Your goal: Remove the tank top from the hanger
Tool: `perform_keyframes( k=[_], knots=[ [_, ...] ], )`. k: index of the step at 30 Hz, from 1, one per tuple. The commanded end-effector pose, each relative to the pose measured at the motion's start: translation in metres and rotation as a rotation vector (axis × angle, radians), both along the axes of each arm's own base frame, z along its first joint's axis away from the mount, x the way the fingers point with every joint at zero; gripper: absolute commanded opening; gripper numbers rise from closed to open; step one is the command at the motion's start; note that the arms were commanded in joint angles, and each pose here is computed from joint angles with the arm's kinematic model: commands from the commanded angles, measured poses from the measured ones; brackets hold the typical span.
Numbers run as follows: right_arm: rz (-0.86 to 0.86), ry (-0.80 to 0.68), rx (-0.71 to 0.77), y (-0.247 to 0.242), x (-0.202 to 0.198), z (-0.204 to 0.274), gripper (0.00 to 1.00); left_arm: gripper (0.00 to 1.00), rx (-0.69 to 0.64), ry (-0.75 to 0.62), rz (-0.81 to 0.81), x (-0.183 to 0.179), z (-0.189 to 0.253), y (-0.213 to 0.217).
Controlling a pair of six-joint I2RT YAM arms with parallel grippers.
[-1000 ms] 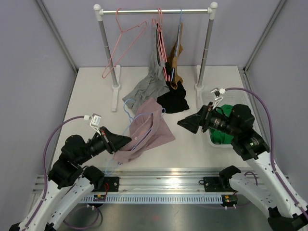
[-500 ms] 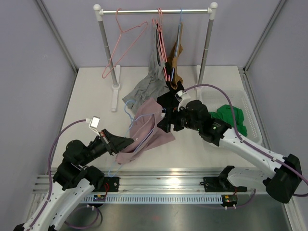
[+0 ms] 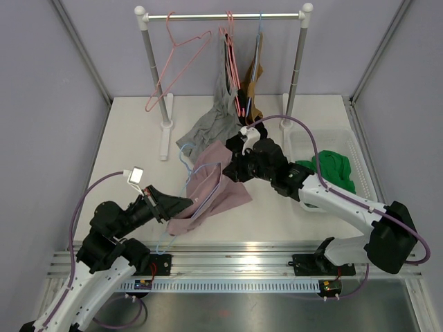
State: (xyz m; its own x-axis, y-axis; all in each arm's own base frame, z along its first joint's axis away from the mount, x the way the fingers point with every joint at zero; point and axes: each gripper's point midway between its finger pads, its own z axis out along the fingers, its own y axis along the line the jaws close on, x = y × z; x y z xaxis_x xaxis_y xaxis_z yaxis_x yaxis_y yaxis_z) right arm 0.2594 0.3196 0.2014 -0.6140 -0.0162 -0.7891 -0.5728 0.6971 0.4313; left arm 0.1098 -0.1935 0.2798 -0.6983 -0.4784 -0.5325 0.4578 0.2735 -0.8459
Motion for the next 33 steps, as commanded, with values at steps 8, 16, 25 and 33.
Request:
perform_keyframes(
  k=[8, 16, 25, 33],
  knots=[
    [-0.203, -0.174, -0.026, -0.019, 0.041, 0.032, 0.0, 0.0, 0.041, -0.102, -0.016, -0.015, 0.022, 0.008],
    [-0.498, -0.139, -0.214, -0.08, 0.082, 0.02, 0.0, 0.0, 0.152, -0.172, -0.05, -0.029, 0.023, 0.017],
    [-0.181, -0.06, -0.02, -0.032, 0.044, 0.029, 0.0, 0.0, 0.039, -0.344, -0.101, -0.037, 0.064, 0.009],
    [0.126, -0.04, 0.303, -0.023, -0.048, 0.089, 0.0, 0.0, -0.156, -0.721, -0.004, -0.013, 0.146, 0.001]
  ],
)
